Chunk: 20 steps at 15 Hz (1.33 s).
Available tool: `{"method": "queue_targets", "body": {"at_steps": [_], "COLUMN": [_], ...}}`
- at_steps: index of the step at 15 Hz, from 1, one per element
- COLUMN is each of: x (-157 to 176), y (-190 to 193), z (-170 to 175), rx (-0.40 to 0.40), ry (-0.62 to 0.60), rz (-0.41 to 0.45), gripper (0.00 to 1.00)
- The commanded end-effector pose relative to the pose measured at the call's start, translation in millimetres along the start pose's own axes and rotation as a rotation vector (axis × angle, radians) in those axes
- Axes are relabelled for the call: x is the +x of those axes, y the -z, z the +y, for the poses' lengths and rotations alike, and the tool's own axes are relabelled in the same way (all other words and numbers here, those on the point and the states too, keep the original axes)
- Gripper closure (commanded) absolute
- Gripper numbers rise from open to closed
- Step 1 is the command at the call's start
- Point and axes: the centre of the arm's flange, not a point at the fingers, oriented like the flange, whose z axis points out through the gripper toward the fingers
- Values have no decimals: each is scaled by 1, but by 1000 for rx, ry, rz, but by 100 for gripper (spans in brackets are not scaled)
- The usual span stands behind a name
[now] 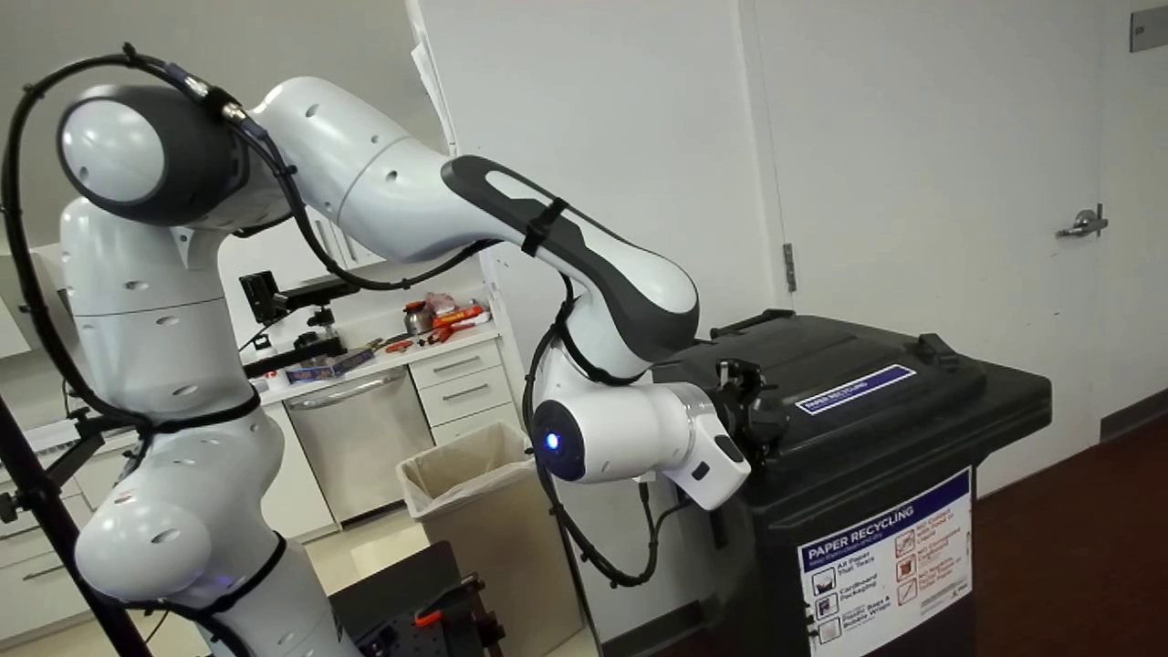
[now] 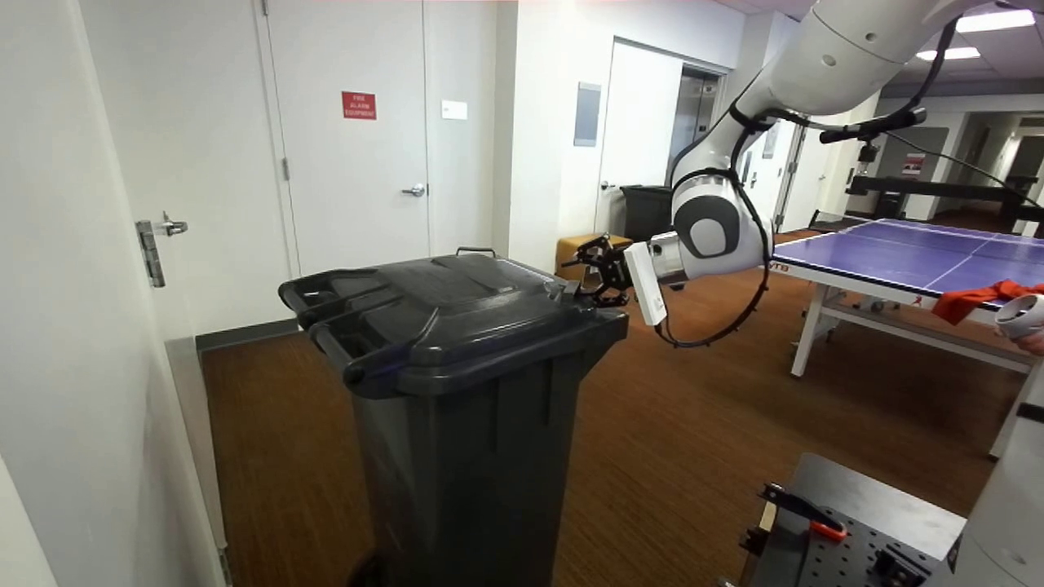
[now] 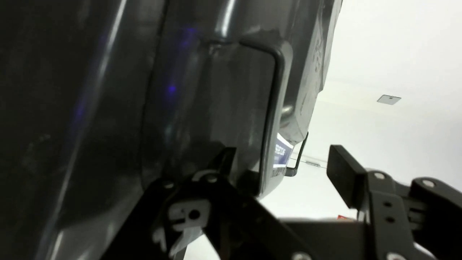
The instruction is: Open the lid of the rubbish bin.
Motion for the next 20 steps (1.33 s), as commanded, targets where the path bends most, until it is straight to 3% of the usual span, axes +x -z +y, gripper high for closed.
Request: {"method": "queue_targets", "body": {"at_steps": [1, 5, 8, 9, 12, 14, 17, 19, 20], "x": [-17, -32, -31, -29, -25, -25, -26, -27, -26], "y": [-10, -14, -19, -20, -17, -15, -11, -10, -11], "z": [-16, -30, -28, -27, -26, -23, -14, -10, -10], "rx": [30, 49, 39, 39, 64, 83, 97, 98, 103], "ry": [-54, -72, -67, -64, -48, -34, -17, -14, -15], "rz": [-106, -181, -174, -165, -129, -103, -60, -39, -30], "gripper": [34, 37, 48, 46, 51, 61, 87, 98, 98]}}
